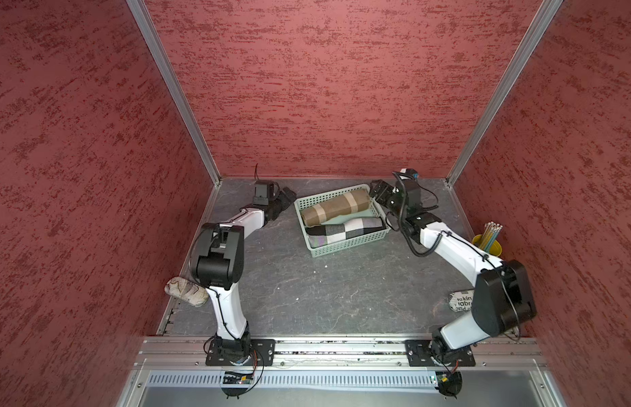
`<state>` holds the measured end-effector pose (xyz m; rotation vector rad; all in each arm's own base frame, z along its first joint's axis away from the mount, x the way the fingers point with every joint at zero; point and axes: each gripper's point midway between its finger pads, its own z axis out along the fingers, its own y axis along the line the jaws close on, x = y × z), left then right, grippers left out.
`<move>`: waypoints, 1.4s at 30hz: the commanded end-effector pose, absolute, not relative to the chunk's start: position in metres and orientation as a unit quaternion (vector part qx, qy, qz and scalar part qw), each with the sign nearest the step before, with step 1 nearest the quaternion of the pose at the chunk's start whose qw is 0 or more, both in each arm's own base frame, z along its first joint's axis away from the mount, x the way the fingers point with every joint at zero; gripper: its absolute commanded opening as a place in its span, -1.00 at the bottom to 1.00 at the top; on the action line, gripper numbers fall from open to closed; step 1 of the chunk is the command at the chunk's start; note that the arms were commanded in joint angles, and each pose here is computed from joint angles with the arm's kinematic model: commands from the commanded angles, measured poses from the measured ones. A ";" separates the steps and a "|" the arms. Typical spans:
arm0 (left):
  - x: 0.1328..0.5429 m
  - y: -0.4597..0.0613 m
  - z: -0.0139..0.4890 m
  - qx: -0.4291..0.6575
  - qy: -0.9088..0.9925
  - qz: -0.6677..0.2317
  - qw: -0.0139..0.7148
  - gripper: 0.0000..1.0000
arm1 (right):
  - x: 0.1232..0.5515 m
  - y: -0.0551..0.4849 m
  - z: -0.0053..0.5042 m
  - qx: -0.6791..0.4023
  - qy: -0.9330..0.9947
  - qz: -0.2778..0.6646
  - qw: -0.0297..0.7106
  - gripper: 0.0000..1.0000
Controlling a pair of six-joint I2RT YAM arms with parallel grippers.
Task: Roll up the scarf and place it into the basket
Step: Move the basket to the center of the board, then reset both arms
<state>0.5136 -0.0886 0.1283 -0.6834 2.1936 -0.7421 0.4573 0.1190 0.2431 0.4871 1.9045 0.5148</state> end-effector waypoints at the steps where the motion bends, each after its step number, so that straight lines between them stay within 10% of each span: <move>1: 0.486 -0.069 0.171 -0.231 0.846 -0.261 0.403 0.99 | 0.430 0.069 0.226 0.206 0.804 0.105 0.548 0.98; 16: 0.349 0.045 0.185 -0.102 0.780 0.031 0.616 0.99 | 0.356 -0.029 0.182 0.155 0.734 -0.081 0.657 0.98; 42: 0.396 -0.008 0.116 0.012 0.788 -0.067 0.612 0.99 | 0.383 -0.036 0.138 0.083 0.732 -0.009 0.676 0.98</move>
